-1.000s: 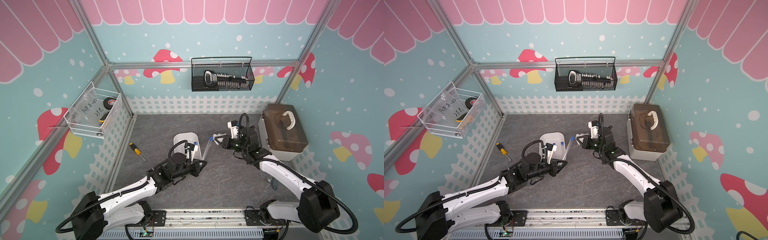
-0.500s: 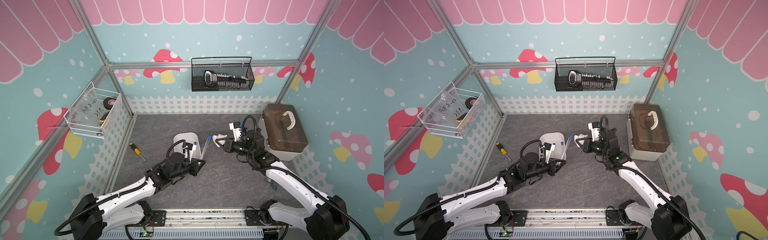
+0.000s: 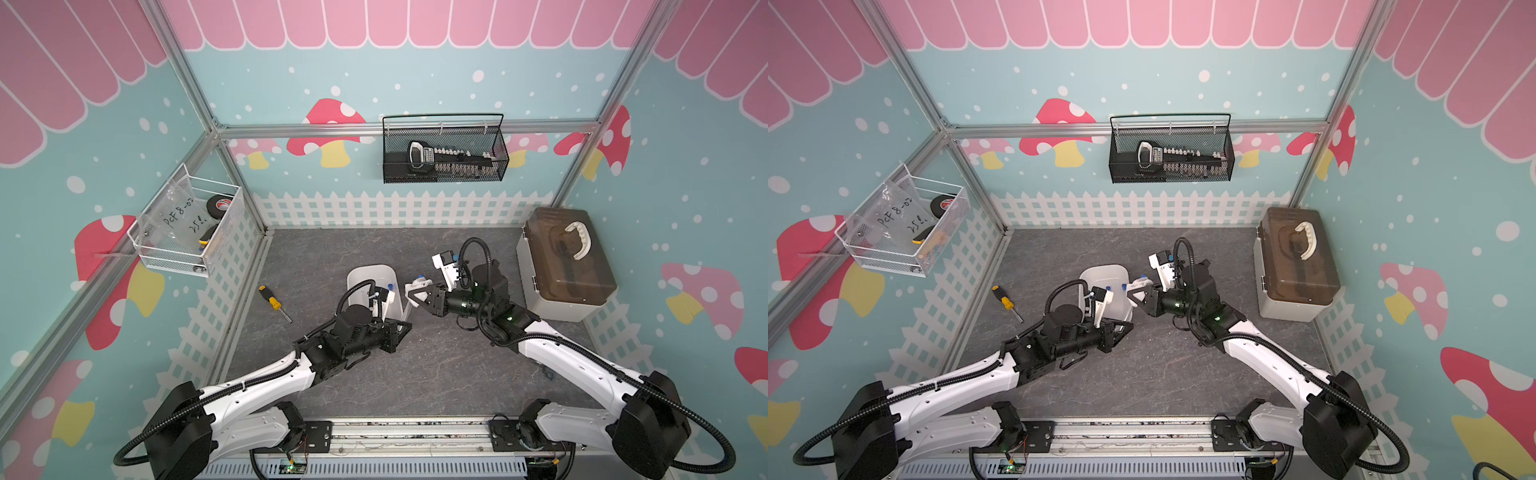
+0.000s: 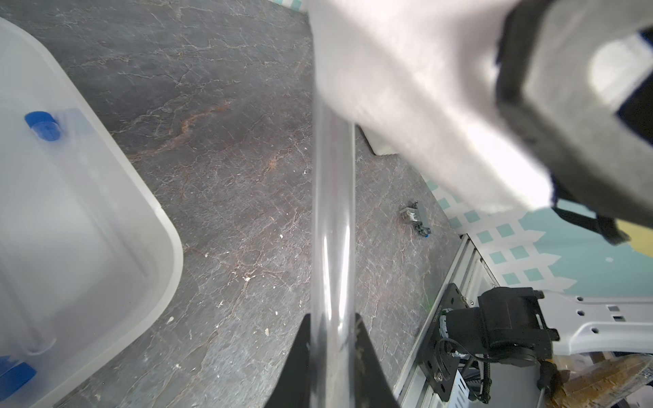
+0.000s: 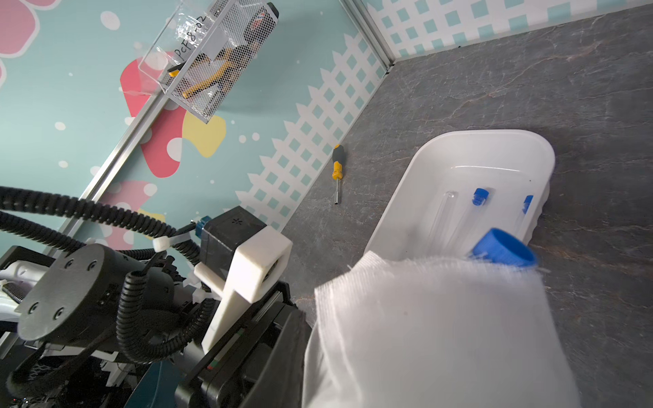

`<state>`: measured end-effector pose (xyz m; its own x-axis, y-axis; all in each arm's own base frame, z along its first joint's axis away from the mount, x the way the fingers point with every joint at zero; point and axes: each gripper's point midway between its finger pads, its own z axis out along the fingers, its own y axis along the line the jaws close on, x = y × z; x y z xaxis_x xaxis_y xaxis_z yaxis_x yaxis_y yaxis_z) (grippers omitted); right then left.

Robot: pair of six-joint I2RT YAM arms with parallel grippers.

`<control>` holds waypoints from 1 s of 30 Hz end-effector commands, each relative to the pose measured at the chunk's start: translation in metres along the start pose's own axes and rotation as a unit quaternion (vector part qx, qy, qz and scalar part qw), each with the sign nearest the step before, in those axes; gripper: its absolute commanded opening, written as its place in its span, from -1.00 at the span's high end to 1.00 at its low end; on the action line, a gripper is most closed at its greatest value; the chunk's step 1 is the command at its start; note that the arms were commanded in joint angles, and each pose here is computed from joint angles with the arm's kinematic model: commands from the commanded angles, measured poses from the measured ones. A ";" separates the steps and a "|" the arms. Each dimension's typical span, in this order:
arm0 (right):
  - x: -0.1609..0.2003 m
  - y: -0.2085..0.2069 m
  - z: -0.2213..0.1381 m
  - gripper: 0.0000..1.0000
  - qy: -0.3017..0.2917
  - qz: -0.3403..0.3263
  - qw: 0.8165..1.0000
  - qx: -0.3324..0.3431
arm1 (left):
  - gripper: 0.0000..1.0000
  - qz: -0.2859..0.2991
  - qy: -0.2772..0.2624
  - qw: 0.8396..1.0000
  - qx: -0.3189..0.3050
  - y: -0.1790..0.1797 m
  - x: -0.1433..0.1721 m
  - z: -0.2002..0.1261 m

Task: Wipe the exteriors of test tubes
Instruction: Wipe the dirt from the test tube.

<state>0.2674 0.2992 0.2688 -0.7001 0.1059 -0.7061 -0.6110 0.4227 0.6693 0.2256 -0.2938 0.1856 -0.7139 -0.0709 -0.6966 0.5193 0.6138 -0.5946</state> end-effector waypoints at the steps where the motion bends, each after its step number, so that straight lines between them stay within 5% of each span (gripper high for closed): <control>1: -0.003 -0.001 -0.002 0.59 -0.008 -0.003 1.000 0.010 | 0.85 0.006 -0.015 1.000 0.010 -0.008 -0.013 -0.003; 12: 0.030 -0.039 -0.010 0.57 0.003 0.043 0.996 0.080 | 0.86 0.007 -0.023 1.000 0.008 -0.008 -0.018 -0.008; 30: 0.010 -0.030 -0.006 0.49 -0.007 0.017 0.997 0.077 | 0.85 0.001 -0.018 1.000 0.011 -0.007 -0.014 -0.006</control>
<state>0.2765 0.2841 0.2279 -0.7415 0.1332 -0.6576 -0.5010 0.5421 0.6747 0.2281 -0.2906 0.1899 -0.7073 -0.0851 -0.7018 0.5174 0.6142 -0.5959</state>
